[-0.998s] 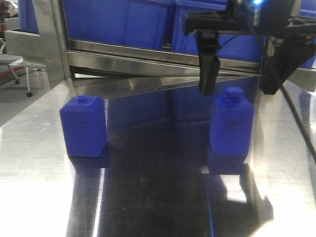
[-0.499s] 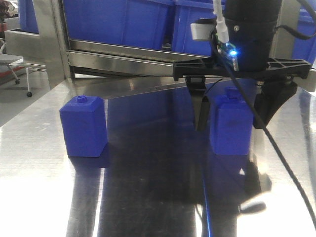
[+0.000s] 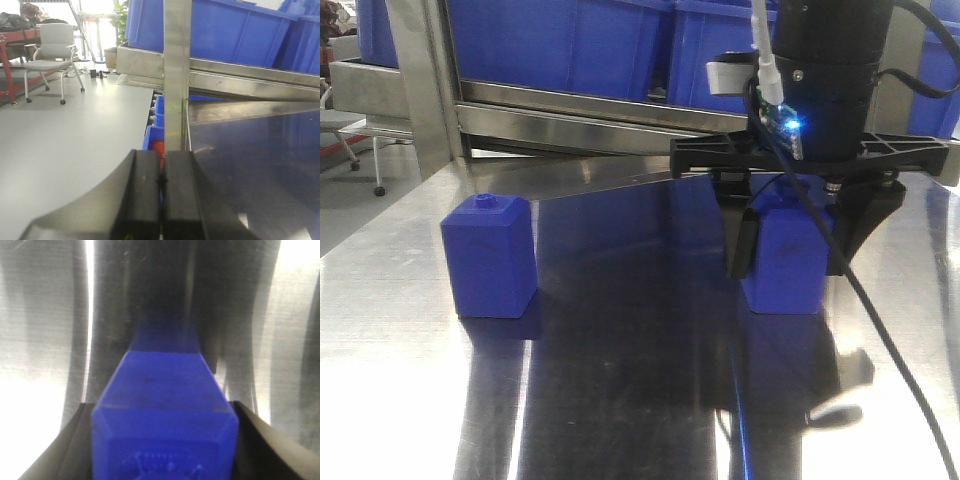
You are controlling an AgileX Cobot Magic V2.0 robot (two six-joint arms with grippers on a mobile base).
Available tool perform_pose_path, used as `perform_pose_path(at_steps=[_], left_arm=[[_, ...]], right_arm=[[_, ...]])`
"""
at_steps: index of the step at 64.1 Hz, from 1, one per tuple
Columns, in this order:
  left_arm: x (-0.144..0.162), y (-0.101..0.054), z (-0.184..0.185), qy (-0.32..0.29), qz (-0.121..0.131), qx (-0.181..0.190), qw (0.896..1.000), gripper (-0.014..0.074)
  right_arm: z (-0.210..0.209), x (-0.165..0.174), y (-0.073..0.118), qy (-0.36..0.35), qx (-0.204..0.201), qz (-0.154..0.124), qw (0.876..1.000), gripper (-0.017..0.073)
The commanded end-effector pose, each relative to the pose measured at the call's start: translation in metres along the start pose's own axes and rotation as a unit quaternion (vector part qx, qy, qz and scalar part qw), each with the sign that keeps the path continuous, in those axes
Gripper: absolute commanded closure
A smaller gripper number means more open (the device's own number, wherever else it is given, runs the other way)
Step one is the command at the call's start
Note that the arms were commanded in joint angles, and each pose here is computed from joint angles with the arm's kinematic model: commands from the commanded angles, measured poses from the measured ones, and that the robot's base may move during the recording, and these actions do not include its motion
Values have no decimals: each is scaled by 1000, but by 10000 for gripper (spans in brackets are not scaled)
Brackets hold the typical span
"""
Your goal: Pick and sort blue part to right shelf
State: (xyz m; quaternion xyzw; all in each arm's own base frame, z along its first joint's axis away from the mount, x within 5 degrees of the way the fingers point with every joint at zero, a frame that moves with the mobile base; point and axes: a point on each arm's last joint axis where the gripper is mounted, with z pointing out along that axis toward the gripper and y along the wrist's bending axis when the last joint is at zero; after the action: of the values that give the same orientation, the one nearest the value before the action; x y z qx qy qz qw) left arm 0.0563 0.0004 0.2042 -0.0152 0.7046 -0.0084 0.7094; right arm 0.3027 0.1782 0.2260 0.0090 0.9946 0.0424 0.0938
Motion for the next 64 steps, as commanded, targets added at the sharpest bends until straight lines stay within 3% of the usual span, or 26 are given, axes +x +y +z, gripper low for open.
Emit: perform_pose_path(at_steps=[1, 11, 22, 33, 42, 53, 64], left_arm=[[-2, 0, -1, -46, -4, -1, 999, 459], [-2, 0, -1, -46, -4, -1, 999, 458], [-2, 0, -1, -46, -4, -1, 999, 458], [-2, 0, -1, -46, -4, -1, 999, 458], [-2, 0, -1, -46, -4, -1, 999, 458], [-2, 0, -1, -46, -4, -1, 999, 458], [-2, 0, -1, -46, -4, -1, 999, 458]], right_arm=[[-26, -5, 0, -43, -24, 3, 999, 155], [-48, -3, -6, -79, -21, -10, 997, 155], [-78, 6, -24, -148, -37, -55, 987, 155], [-97, 22, -58, -238, -59, -85, 966, 155], [-97, 41, -93, -291, -52, -100, 950, 155], [-101, 64, -128, -371, -29, -98, 923, 155], [-102, 91, -153, -460, -6, -65, 885, 155]])
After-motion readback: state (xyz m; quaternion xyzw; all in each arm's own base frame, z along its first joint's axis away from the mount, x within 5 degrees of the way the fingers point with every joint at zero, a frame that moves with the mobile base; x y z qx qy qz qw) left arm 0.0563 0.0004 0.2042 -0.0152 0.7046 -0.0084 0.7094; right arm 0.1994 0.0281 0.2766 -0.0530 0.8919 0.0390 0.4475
